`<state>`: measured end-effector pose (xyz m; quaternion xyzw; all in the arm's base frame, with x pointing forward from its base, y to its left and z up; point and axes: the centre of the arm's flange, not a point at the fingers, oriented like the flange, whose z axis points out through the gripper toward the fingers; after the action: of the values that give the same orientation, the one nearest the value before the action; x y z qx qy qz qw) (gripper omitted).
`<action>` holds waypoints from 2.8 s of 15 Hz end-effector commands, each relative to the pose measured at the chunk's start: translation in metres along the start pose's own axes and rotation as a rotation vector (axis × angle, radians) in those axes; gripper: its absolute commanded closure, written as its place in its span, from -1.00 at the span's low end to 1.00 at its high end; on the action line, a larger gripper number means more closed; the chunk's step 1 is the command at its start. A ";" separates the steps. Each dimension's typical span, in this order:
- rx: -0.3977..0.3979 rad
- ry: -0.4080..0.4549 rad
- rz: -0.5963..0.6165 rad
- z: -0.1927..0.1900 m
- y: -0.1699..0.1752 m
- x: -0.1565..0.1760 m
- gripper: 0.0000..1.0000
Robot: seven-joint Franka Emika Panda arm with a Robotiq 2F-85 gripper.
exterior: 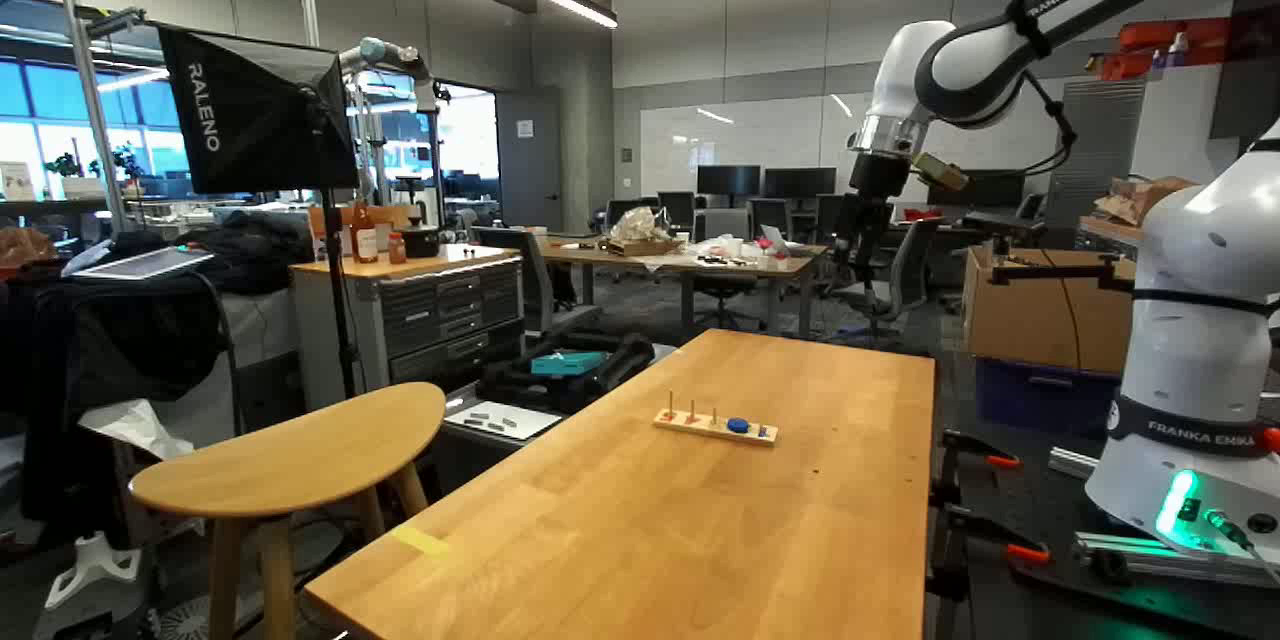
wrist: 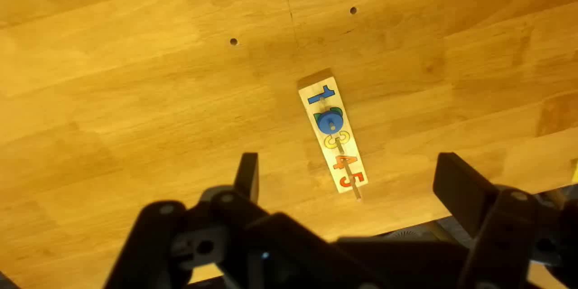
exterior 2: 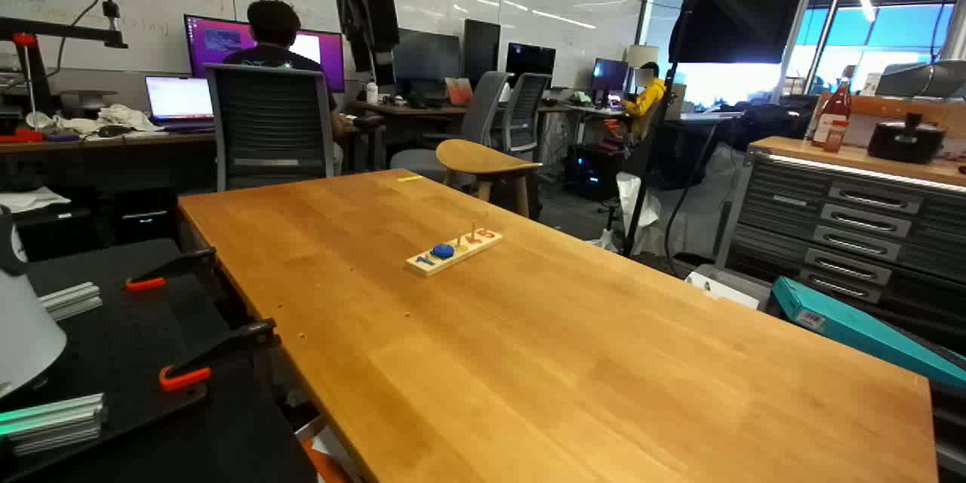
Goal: Take the blue object from the wooden board and put it on the table
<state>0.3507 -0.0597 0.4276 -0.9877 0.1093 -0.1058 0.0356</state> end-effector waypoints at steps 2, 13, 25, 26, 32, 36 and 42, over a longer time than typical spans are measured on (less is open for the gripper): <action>0.000 0.006 0.000 -0.002 0.000 0.001 -1.00; -0.120 -0.079 -0.137 0.098 -0.089 0.080 -1.00; -0.195 -0.196 -0.138 0.272 -0.053 0.148 -1.00; -0.192 -0.201 -0.141 0.282 -0.053 0.143 -1.00; -0.144 -0.204 -0.148 0.309 -0.075 0.131 -1.00; -0.129 -0.153 -0.139 0.310 -0.080 0.140 -1.00; -0.134 -0.146 -0.117 0.319 -0.071 0.139 -1.00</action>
<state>0.5608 -0.0018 0.1637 -0.9983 0.0454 -0.0232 -0.0296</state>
